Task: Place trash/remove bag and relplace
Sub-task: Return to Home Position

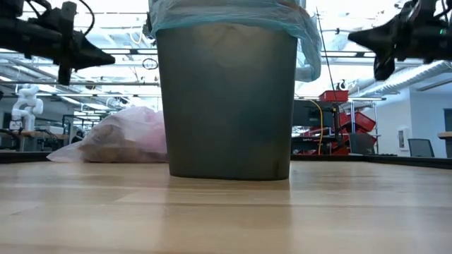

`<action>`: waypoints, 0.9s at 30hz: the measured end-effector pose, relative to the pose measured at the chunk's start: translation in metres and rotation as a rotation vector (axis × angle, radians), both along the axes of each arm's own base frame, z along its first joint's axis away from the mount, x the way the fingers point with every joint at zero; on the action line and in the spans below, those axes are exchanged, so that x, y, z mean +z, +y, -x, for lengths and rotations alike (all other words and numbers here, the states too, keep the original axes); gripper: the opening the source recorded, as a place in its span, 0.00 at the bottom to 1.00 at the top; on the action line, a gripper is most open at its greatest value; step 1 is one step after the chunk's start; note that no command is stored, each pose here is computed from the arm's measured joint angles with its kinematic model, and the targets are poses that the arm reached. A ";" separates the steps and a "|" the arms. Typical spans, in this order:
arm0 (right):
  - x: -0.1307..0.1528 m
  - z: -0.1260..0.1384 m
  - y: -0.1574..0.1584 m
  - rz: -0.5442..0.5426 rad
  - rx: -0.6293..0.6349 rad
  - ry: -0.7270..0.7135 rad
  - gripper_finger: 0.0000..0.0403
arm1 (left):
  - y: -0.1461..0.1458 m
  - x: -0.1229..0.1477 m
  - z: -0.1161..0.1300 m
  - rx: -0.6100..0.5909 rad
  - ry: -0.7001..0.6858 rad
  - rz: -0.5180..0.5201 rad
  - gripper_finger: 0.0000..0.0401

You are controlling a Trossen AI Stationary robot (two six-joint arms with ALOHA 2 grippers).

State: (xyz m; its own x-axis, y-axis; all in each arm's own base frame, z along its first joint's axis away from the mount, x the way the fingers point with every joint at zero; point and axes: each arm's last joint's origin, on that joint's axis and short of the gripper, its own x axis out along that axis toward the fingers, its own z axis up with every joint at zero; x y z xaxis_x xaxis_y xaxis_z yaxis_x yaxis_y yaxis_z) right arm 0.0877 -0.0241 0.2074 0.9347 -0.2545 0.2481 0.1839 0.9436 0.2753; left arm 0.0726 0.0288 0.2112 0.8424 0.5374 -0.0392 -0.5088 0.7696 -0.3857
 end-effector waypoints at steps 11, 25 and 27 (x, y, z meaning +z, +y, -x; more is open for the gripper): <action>-0.030 -0.005 -0.001 -0.049 0.007 0.130 0.00 | 0.004 -0.030 -0.006 0.065 0.110 0.021 0.00; -0.039 -0.006 -0.002 -0.009 -0.013 0.238 0.00 | 0.005 -0.042 -0.010 0.079 0.148 0.031 0.00; -0.039 -0.006 -0.002 0.024 -0.016 0.252 0.00 | 0.005 -0.043 -0.010 0.079 0.155 0.029 0.00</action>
State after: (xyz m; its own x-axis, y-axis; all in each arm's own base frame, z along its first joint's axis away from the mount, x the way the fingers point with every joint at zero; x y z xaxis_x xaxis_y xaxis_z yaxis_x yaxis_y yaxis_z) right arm 0.0934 -0.0258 0.1688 0.9636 -0.2670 0.0143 0.2591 0.9456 0.1969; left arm 0.0828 0.0339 0.1684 0.7806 0.5981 -0.1816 -0.6221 0.7149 -0.3192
